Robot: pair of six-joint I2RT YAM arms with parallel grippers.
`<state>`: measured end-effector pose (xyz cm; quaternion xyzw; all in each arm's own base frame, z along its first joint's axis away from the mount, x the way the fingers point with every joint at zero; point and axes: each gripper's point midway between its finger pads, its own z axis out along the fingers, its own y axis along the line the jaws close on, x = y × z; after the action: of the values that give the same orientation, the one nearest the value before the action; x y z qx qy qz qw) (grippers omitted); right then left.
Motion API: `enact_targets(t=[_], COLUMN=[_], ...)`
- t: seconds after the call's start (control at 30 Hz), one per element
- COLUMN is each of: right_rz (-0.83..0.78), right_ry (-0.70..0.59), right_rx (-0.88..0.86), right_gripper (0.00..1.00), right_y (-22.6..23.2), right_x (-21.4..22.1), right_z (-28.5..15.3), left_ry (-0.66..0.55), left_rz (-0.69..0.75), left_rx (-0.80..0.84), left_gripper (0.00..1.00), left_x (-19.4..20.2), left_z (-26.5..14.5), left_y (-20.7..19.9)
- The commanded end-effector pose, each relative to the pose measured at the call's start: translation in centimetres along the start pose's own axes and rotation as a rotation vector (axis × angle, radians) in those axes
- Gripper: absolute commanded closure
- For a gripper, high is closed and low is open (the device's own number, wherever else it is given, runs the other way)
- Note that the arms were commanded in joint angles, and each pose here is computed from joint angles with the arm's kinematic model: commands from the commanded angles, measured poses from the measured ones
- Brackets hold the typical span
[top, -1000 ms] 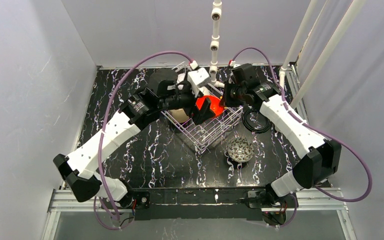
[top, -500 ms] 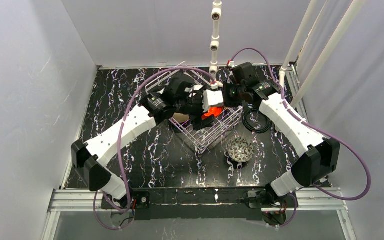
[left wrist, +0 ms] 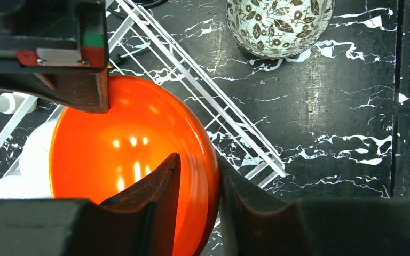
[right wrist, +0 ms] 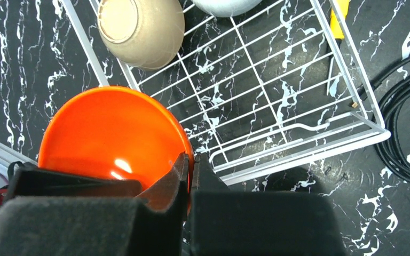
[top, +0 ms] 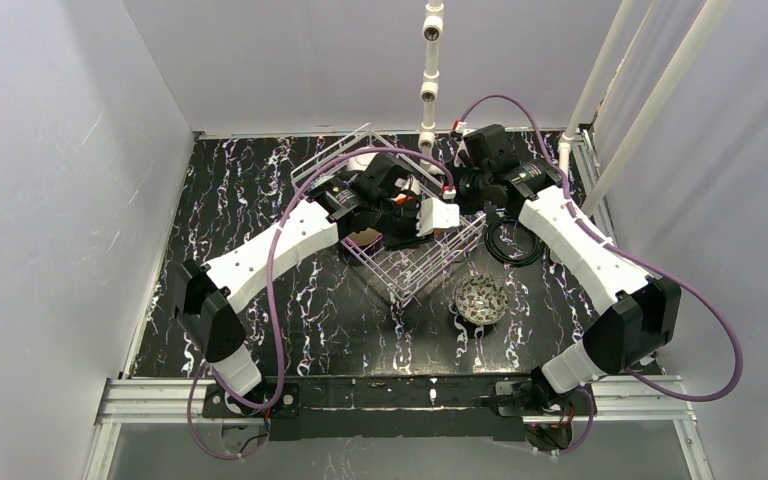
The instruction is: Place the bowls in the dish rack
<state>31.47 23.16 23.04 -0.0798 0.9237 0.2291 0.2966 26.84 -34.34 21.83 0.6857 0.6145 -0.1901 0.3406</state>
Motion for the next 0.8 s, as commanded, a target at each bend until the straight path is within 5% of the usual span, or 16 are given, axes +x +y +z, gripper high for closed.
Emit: enact_targets(t=[0.0, 0.77], right_rz=[-0.034, -0.147], right_ry=[-0.067, -0.031], right_rx=[-0.033, -0.005], right_gripper=[0.99, 0.99], right_y=[1.0, 0.2], right_x=[-1.9, -2.3], right_z=[-1.9, 0.0], left_ry=[-0.05, 0.056], left_rz=[-0.002, -0.043], left_rx=[-0.019, 0.046], left_gripper=[0.74, 0.69], left_x=[-1.8, 0.1], left_z=[-1.9, -0.6], left_y=[0.3, -0.9])
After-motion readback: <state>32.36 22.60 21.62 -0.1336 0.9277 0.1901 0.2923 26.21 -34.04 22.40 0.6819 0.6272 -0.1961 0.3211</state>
